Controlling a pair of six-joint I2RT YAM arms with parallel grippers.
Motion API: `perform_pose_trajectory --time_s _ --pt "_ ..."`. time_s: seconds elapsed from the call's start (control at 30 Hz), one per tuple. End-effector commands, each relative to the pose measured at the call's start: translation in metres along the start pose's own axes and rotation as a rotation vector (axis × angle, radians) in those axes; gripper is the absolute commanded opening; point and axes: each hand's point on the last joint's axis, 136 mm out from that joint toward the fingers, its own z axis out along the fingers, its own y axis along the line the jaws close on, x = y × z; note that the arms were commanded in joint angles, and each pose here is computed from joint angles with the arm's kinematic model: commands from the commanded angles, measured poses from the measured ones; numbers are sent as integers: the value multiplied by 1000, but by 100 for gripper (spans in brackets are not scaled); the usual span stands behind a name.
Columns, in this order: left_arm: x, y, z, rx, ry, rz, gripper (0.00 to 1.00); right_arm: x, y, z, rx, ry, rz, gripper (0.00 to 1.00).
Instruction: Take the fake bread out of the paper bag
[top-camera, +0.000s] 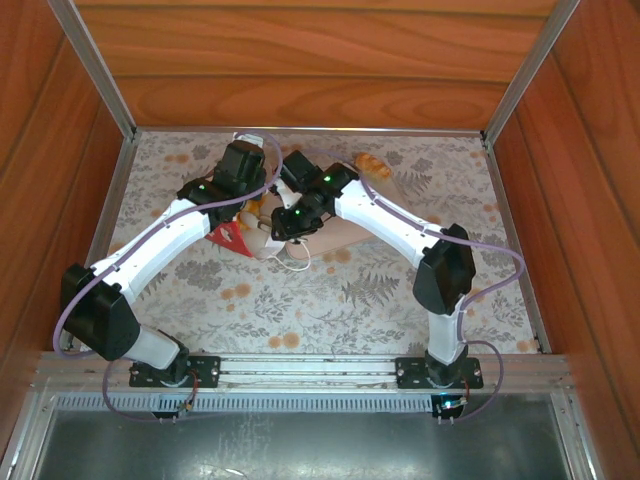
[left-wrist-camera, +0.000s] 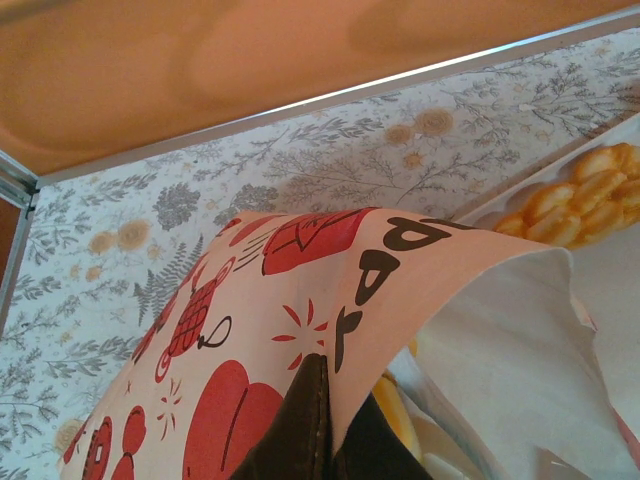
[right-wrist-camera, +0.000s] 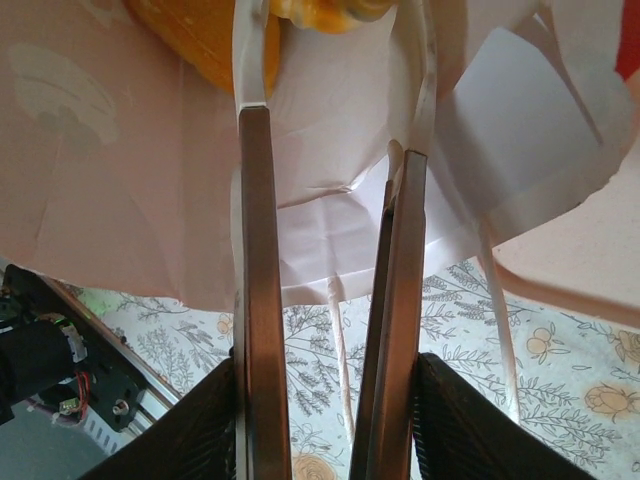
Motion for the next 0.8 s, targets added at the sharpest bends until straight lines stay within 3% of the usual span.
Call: perform_pose_trajectory --time_s 0.0,0.5,0.77 --pt "-18 5 -13 15 -46 -34 0 -7 1 -2 33 -18 -38 46" --pt "-21 5 -15 21 -55 -45 0 -5 -15 1 126 -9 -34 39" --pt "-23 4 -18 37 -60 -53 0 -19 -17 2 146 -68 -37 45"
